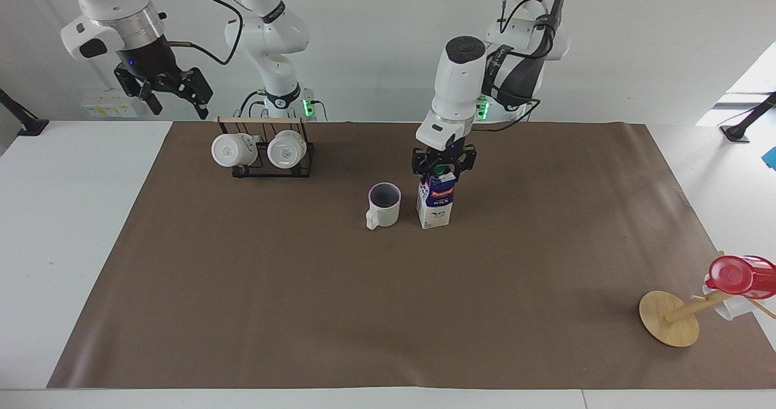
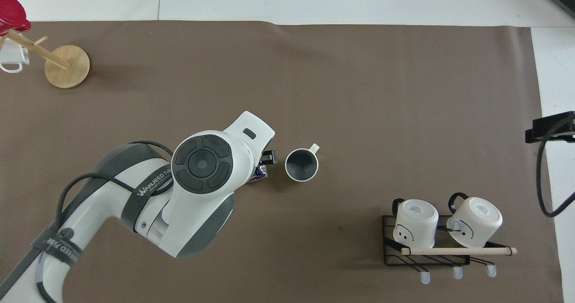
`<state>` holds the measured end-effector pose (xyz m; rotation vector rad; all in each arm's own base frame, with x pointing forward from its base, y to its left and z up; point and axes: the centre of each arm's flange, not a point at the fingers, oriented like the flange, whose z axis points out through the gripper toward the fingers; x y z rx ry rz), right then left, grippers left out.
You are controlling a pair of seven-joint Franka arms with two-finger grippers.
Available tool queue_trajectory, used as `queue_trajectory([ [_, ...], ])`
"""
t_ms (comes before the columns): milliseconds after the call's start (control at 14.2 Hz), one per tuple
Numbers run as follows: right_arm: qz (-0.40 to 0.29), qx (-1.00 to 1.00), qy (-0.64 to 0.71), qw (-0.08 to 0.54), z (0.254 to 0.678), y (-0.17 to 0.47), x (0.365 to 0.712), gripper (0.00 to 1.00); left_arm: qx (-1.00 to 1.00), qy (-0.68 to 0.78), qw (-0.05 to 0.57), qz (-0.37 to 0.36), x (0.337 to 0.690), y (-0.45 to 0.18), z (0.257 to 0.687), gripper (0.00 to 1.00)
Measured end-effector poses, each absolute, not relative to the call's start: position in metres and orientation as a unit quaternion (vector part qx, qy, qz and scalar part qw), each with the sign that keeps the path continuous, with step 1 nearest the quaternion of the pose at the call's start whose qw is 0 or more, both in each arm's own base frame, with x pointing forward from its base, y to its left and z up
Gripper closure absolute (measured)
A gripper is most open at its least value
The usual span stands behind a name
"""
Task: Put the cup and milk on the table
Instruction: 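Carry the milk carton with the left gripper beside the mug, then open the left gripper and withdraw it from the carton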
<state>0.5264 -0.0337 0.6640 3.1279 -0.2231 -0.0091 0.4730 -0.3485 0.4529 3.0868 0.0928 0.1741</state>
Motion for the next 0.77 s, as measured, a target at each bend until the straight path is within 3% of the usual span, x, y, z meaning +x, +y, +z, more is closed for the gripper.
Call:
queue_trajectory([
  [281,-0.003,0.997,-0.071,0.003,0.664,-0.033,0.526,0.0,0.998,0.047,0.01,0.046,0.484,-0.336,0.494,0.0],
  [772,-0.003,0.998,-0.07,0.003,0.664,-0.033,0.526,0.0,0.998,0.048,-0.016,0.03,0.525,-0.241,0.57,0.0],
])
